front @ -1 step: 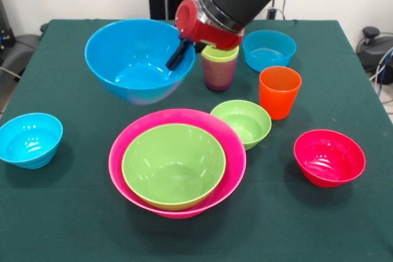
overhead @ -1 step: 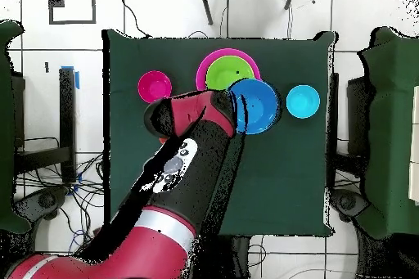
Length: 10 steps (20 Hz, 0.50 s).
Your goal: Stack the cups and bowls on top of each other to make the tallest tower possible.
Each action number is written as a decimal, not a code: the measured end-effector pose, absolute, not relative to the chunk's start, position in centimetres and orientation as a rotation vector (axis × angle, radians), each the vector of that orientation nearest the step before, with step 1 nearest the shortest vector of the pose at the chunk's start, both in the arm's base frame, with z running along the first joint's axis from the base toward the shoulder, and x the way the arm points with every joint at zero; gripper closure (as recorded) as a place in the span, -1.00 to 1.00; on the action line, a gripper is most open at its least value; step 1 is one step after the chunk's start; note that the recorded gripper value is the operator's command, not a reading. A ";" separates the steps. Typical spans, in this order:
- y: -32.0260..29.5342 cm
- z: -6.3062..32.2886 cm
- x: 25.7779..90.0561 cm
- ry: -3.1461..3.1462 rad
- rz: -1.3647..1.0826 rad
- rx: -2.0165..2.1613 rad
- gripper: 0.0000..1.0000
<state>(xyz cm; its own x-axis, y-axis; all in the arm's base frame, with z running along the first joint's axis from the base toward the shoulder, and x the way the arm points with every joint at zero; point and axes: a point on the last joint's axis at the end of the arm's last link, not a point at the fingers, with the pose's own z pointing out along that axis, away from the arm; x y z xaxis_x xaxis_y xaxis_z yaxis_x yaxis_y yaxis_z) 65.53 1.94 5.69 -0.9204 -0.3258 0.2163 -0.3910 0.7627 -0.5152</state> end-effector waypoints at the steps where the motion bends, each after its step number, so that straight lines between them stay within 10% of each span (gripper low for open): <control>1: 2.0 5.4 65.6 -2.842 0.868 0.584 1.00; 10: 3.0 1.9 66.5 -2.893 0.862 0.671 1.00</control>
